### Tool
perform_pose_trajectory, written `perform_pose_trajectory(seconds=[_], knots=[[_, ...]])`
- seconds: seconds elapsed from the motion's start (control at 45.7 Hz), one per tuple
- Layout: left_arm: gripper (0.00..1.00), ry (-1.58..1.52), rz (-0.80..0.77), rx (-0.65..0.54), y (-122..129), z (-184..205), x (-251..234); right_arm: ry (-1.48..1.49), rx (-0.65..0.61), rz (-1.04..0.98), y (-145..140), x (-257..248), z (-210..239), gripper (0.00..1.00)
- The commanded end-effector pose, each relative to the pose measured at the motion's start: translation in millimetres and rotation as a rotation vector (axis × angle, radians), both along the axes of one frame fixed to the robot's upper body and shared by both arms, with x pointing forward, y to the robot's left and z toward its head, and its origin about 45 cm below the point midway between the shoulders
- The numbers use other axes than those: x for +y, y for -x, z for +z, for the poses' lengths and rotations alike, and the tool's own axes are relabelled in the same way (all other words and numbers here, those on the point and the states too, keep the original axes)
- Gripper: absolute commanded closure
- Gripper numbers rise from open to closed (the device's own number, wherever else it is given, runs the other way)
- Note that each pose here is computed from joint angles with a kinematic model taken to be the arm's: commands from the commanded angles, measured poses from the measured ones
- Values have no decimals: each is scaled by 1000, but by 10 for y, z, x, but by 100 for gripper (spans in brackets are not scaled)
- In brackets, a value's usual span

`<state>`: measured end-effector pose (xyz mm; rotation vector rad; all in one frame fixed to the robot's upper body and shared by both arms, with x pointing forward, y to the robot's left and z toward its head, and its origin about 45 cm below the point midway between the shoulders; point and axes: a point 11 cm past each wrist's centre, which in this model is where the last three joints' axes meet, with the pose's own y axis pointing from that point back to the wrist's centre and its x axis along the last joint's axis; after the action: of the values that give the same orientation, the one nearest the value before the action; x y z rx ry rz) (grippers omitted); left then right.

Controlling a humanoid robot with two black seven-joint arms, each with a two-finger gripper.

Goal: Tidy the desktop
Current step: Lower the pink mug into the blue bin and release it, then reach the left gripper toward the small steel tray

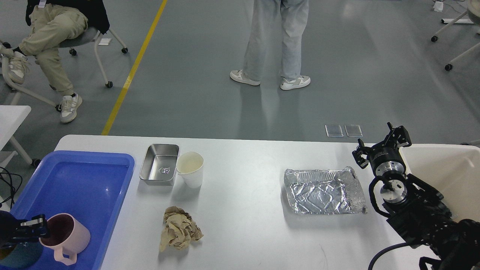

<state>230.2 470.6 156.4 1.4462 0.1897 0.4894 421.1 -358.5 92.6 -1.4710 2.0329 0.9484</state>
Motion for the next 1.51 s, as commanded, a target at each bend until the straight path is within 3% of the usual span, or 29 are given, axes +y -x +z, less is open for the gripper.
perform_pose_trajectory(seconds=[0.0, 0.328, 0.722, 1.051, 1.116, 1.226, 1.488], knots=[[73, 22, -11, -10, -24, 53, -59, 0, 2, -1, 6, -2, -7, 0], [69, 129, -86, -116, -268, 763, -275, -3, -6, 5, -30, 34, 25, 0], [48, 183, -134, -346, -720, 1625, -402, -2, 0, 1, -6, 25, -1, 0], [33, 201, -118, -467, -860, 2081, -383, -2, 3, 0, 11, 12, -17, 0], [20, 238, -97, -491, -877, 2182, -398, -2, 3, 0, 11, 12, -17, 0], [15, 281, -68, -513, -903, 2269, -402, -1, 6, 0, 23, 10, -31, 0], [13, 253, 4, -517, -974, 2203, -213, 0, 10, -1, 35, 5, -46, 0]])
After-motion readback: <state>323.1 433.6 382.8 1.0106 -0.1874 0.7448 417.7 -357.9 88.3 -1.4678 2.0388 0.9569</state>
